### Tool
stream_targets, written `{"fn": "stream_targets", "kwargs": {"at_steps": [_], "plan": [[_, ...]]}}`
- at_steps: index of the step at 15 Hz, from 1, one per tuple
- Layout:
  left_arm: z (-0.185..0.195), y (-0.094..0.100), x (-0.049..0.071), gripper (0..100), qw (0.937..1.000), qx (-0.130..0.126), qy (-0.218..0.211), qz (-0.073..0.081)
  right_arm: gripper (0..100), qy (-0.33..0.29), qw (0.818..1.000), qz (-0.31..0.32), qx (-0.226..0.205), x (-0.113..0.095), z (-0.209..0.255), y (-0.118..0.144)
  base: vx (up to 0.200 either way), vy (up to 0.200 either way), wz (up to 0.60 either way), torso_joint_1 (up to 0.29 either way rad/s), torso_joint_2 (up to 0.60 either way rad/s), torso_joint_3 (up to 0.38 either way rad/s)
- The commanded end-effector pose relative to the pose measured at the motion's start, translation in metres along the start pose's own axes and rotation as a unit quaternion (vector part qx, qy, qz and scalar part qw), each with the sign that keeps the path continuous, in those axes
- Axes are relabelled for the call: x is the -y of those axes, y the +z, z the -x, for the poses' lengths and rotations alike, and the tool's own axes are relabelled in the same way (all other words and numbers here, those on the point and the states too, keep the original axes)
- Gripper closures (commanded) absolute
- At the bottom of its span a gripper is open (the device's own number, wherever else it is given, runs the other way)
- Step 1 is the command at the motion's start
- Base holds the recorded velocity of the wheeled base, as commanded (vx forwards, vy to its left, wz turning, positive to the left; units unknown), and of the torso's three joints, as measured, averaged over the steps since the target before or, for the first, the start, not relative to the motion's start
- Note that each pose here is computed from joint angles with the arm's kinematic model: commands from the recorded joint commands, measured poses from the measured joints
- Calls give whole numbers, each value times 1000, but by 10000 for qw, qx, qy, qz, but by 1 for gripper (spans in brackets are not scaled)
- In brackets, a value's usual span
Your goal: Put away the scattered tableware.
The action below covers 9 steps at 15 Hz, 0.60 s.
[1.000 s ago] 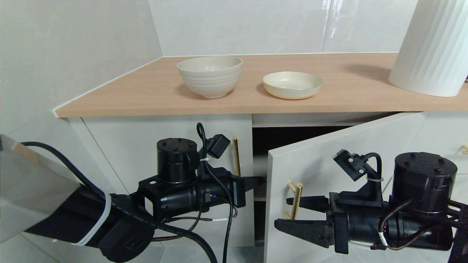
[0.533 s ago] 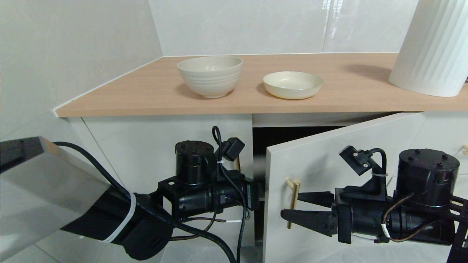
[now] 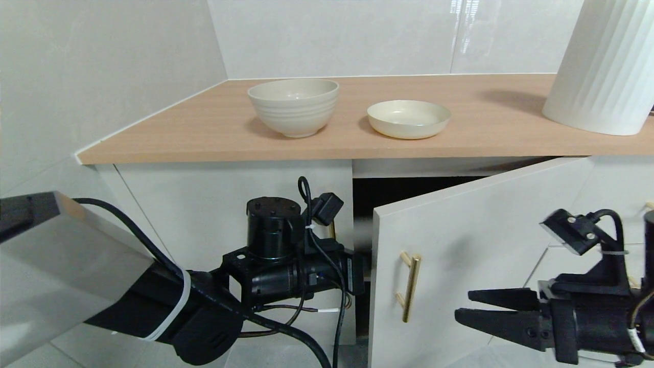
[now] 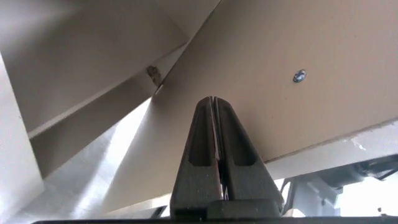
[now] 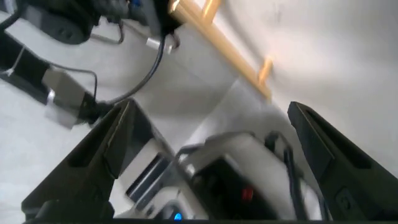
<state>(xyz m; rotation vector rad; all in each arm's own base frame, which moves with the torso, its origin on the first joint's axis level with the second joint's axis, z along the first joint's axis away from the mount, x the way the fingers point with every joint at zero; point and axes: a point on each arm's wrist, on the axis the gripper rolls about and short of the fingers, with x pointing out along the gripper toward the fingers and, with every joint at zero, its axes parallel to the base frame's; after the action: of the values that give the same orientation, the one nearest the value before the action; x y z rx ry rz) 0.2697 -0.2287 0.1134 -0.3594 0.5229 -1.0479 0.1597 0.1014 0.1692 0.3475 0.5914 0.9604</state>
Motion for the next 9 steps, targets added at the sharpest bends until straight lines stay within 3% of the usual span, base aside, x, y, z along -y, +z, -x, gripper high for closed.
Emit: {"fn": "stream_targets", "kwargs": {"at_steps": [1,5,9], "plan": [[0,3,2,100,9999,54,-26,146,0,-204,9965,448,675,-19,43,15,0,0,0,0,0,0],[6,13,9,100,9997,201,-100,133,0,-516,9957,433,641,-11,36,19,0,0,0,0,0,0],[0,12,14,100,9997,107,-170,132,0,-714,9948,433,588,-6,31,19,0,0,0,0,0,0]]}}
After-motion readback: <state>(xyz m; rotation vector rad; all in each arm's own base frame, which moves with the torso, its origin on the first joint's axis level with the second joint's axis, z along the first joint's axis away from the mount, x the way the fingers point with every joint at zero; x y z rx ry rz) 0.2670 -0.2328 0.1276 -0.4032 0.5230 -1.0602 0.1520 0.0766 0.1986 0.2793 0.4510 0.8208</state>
